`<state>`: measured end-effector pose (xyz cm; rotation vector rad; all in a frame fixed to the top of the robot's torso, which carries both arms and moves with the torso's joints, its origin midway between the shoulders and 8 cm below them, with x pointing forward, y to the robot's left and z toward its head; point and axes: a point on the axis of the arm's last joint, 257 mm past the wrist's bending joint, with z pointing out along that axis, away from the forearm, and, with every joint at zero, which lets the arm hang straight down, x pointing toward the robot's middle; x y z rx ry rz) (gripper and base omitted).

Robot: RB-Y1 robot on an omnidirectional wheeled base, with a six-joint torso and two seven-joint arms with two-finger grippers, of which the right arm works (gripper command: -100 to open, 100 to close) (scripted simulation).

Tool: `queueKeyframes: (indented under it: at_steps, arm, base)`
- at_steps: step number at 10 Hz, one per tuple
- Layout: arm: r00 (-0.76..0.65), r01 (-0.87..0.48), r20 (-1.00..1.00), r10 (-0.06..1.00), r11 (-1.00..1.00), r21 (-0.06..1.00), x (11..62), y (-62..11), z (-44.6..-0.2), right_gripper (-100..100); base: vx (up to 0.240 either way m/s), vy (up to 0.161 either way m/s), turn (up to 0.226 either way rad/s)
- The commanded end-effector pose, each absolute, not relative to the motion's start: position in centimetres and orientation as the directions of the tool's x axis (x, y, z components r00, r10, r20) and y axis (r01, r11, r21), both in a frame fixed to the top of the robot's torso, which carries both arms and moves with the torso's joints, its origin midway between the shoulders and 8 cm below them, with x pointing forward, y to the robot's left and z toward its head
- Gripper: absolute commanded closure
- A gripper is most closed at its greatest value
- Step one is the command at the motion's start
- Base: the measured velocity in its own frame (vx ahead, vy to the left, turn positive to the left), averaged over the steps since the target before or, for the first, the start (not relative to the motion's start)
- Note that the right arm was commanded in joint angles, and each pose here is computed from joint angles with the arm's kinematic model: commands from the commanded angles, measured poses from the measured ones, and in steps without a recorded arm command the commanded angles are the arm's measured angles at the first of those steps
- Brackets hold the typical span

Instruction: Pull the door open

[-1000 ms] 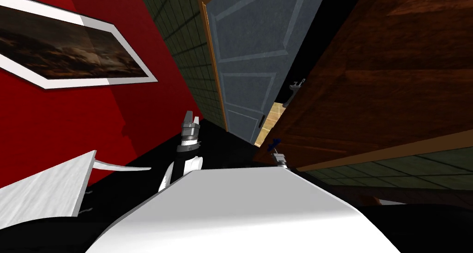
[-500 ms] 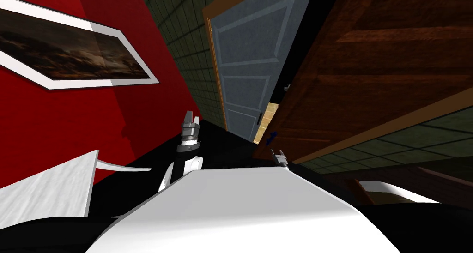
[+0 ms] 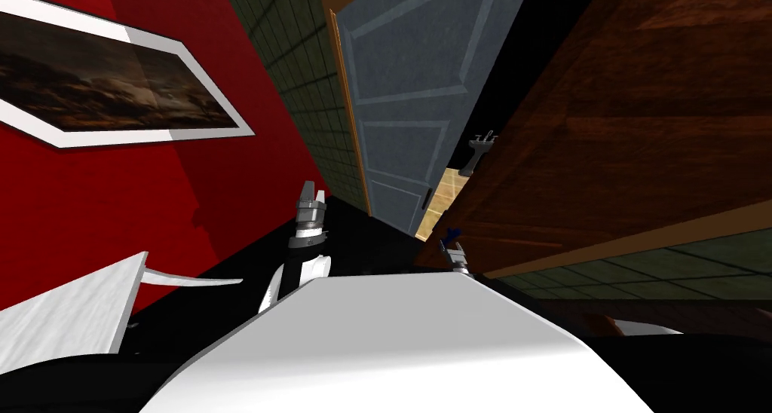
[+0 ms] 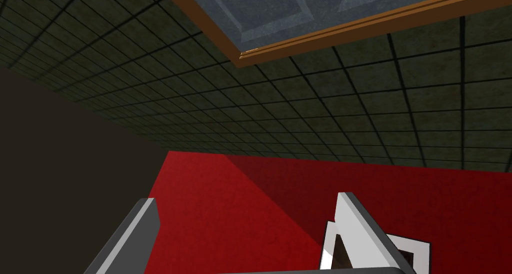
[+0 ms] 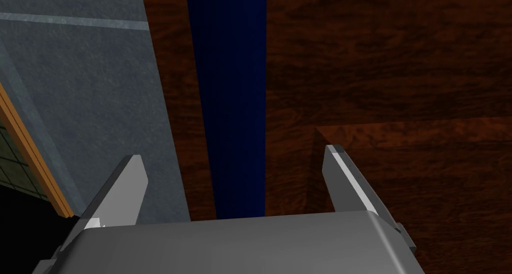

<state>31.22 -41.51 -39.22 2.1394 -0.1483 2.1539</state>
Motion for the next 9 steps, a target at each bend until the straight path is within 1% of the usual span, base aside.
queueKeyframes:
  at_steps: [1, 2, 7, 8, 9]
  arm:
    - [-0.007, -0.141, 1.000, 0.004, -0.990, 0.003, 31.22, -41.51, -39.22, -100]
    - [-0.007, -0.141, 1.000, 0.004, -0.990, 0.003, 31.22, -41.51, -39.22, 100]
    - [-0.007, -0.141, 1.000, 0.004, -0.990, 0.003, 31.22, -41.51, -39.22, 100]
    - [0.001, -0.120, 1.000, 0.005, -0.993, 0.005, 30.53, -41.37, -39.43, 100]
    - [0.000, -0.107, 1.000, 0.006, -0.994, 0.006, 30.22, -41.26, -39.39, 100]
  base:
    - [0.085, -0.023, 0.014]
    - [-0.005, 0.001, -0.007]
    - [-0.016, 0.003, 0.000]
    - [-0.135, -0.056, 0.134]
    - [-0.235, -0.091, 0.209]
